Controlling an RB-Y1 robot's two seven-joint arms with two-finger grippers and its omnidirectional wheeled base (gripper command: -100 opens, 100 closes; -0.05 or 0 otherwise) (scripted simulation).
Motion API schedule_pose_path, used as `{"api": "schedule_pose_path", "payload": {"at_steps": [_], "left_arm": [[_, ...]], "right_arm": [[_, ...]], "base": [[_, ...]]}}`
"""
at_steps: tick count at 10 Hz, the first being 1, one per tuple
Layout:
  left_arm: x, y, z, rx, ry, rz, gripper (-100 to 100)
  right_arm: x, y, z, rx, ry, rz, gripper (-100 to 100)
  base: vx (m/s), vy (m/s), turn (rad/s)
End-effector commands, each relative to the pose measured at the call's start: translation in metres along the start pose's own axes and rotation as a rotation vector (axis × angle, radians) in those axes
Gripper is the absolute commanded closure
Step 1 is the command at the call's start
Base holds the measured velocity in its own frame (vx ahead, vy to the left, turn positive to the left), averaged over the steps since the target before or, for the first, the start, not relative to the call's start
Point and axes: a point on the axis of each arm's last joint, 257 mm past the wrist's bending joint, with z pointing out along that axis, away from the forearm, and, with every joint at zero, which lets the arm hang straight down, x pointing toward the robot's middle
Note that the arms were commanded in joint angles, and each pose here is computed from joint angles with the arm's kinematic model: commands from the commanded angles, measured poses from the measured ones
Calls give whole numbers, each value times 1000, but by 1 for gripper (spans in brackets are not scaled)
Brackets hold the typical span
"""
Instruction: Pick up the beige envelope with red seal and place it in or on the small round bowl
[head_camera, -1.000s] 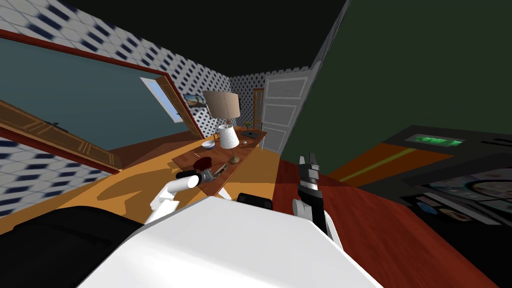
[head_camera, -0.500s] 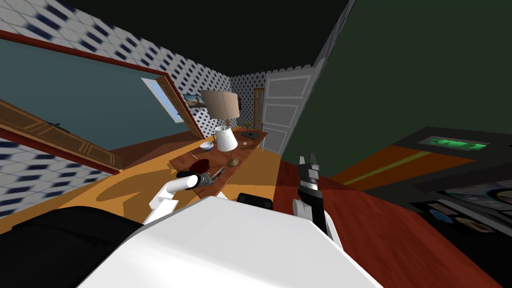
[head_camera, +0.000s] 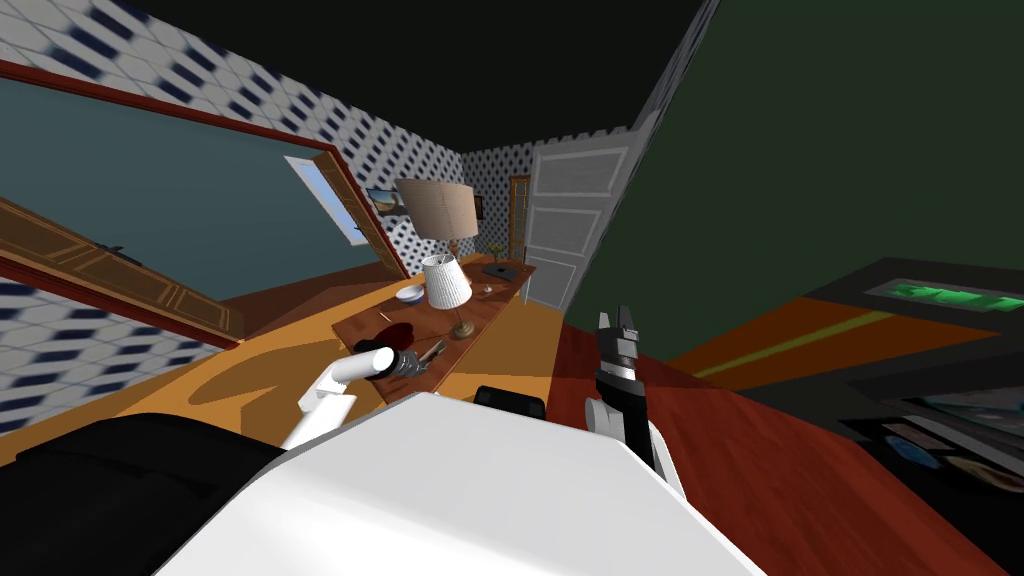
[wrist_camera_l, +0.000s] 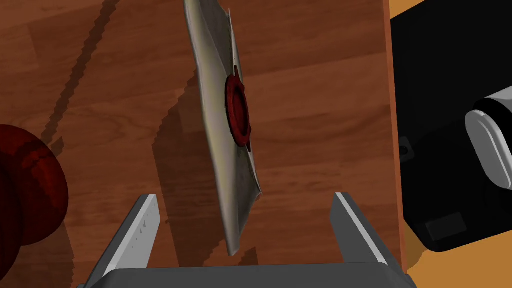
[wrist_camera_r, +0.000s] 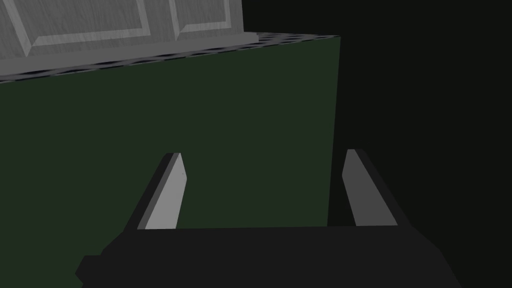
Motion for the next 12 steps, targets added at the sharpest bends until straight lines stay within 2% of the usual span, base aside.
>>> {"api": "schedule_pose_path", "payload": {"at_steps": [1,4,8,9,12], "left_arm": [[-9,8,1,-38,-31,-17,-100],[-28,12,0,-98,-95,-70,-100],[-49,21,-5,-170,-171,-114,-100],[-50,22,-6,-176,-175,-114,-100],[-69,26,-15,-232,-249,-161,-100]], "right_arm": [[0,0,0,0,0,0,0],[0,0,0,0,0,0,0],[0,0,0,0,0,0,0],[0,0,0,0,0,0,0],[0,0,0,0,0,0,0]], "base": [[109,-16,18],[115,-13,29],[87,-20,25],[70,-14,17],[103,-23,29]]}}
